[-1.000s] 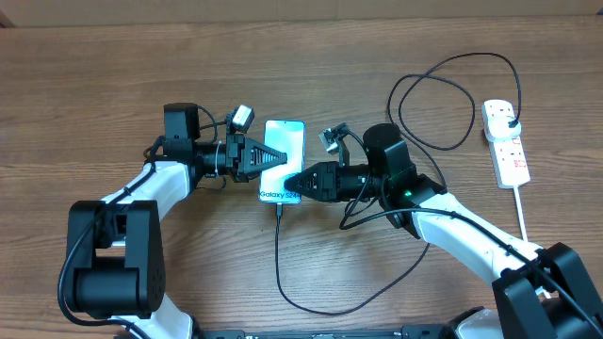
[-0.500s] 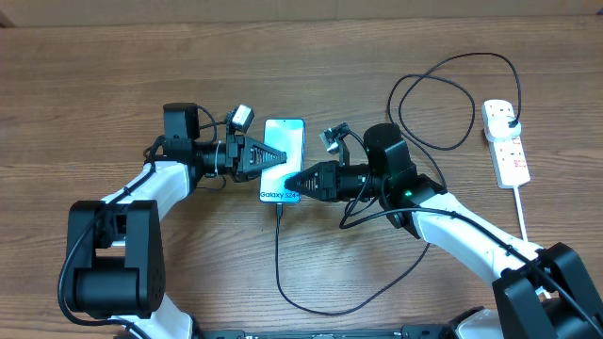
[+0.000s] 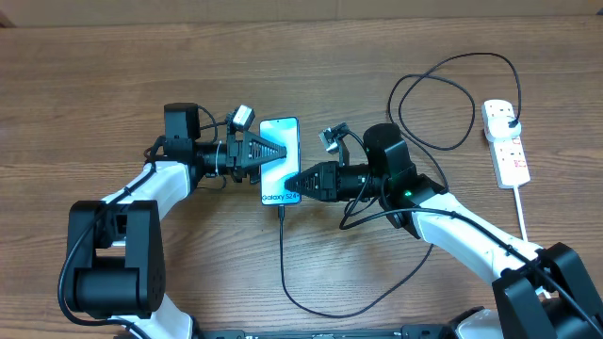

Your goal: Plug charger to phone and switch on socket

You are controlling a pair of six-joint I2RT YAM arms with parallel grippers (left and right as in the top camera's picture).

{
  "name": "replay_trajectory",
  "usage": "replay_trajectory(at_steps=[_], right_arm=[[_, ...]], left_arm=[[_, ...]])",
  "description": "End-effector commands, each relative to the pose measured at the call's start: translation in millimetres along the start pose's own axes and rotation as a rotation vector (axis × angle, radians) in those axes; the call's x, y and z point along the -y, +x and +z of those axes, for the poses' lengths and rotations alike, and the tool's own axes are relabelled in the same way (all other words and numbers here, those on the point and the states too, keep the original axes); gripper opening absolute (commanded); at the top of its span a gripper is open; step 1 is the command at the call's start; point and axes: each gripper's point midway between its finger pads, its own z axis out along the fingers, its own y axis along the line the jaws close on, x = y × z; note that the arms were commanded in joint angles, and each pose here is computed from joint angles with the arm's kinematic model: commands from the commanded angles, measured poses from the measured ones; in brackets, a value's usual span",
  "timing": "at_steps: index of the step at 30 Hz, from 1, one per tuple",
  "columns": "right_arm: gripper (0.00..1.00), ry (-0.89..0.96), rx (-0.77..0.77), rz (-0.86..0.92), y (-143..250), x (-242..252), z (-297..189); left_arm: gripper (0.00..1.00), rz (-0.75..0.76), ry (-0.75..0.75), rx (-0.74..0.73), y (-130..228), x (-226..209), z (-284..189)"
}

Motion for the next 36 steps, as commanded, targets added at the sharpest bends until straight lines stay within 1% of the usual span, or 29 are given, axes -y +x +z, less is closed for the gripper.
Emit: replay_trajectory(at_steps=[1,2,7,14,19,23,27,30,33,36], right_arm=[[0.04,-0.010,0.020,-0.045,-6.9,-9.3,-4.4],[0.04,0.007,0.025,-0.030,-7.8,-4.9,-5.5],[0.04,0.104,0.038,0.074,-6.9,22.5,-14.6],[0.04,0.144,0.036,0.111,-5.6,36.6,-23.6],[0.04,0.259,0.062,0.177,-2.5,60.9,-29.7],[0.04,0.312,0.057,0.212,3.6,71.5,-32.6],[0.04,0.333,0.027,0.191,11.6,75.5,-32.8],[0.04,0.363,0.018,0.205,16.5,81.3,-34.8],[0.04,0.415,0.027,0.213,18.7,91.3,-38.6],[0.04,0.464,0.048,0.217,19.9,102.4,-42.1]], left_arm=[[0.97,0.010,0.003,-0.006,1.1,-1.1,1.4],[1.00,0.012,0.004,-0.006,0.9,-0.9,1.1],[1.00,0.028,-0.011,0.022,-5.0,-2.7,-4.7],[1.00,0.028,-0.042,0.089,-16.1,-8.0,-20.6],[1.00,0.037,-0.052,0.126,-21.7,-9.6,-32.2],[1.00,0.032,-0.121,0.201,-33.8,-21.1,-43.5],[1.00,0.021,-0.242,0.309,-50.5,-41.1,-58.0],[1.00,0.014,-0.301,0.353,-57.0,-50.8,-63.5],[0.99,0.010,-0.356,0.394,-63.0,-59.3,-69.0],[1.00,0.004,-0.444,0.458,-71.9,-72.5,-78.9]])
